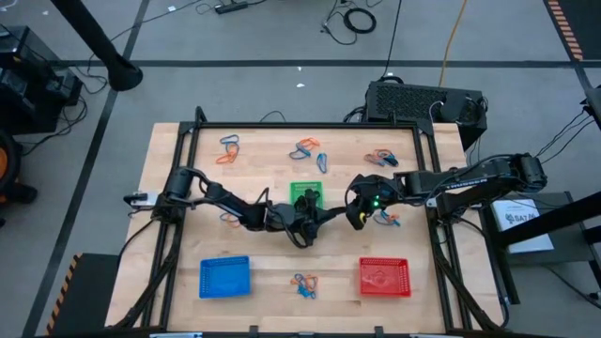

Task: Sort rubber bands into baskets
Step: Put the black rubber band into the green bin

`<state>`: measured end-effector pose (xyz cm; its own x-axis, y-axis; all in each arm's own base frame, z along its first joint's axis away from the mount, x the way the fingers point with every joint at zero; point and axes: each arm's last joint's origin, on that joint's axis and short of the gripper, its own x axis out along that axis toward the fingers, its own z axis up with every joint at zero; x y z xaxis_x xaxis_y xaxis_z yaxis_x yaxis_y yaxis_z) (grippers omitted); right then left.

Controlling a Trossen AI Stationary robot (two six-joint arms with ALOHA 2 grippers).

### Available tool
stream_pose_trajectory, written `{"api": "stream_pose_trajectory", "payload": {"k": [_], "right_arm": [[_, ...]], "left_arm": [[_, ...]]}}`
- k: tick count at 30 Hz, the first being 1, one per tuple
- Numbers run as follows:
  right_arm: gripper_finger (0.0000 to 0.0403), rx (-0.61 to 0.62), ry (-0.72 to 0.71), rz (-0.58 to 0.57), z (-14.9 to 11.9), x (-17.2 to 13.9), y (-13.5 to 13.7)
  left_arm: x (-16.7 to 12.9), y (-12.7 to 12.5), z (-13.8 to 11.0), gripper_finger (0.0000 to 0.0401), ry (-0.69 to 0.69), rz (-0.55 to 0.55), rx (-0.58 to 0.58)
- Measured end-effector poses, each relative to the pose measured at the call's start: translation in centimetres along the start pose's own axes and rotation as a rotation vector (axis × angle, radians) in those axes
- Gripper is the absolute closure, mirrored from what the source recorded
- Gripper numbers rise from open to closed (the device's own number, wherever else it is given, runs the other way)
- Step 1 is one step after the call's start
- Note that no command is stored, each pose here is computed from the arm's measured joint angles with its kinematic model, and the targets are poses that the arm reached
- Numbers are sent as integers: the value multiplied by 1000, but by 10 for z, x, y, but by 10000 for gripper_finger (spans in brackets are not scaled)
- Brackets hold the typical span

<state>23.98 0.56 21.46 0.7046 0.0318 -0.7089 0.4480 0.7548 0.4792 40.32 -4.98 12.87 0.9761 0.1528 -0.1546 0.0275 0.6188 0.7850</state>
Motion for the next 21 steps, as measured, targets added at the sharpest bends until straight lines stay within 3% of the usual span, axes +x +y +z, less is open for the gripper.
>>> {"api": "stream_pose_trajectory", "payload": {"k": [7, 13, 18, 21], "right_arm": [[367, -72, -56, -21, 4, 0, -1], [319, -148, -23, -55, 3, 0, -5], [281, -219, -24, -154, 5, -1, -16], [269, -259, -44, -213, 9, -2, -22]], "left_arm": [[-1, 2, -1, 398, 73, 67, 22], [-7, 9, 7, 399, 216, 182, 60], [-21, 15, 19, 399, 354, 181, 65], [-34, 25, 29, 399, 379, 153, -20]]}}
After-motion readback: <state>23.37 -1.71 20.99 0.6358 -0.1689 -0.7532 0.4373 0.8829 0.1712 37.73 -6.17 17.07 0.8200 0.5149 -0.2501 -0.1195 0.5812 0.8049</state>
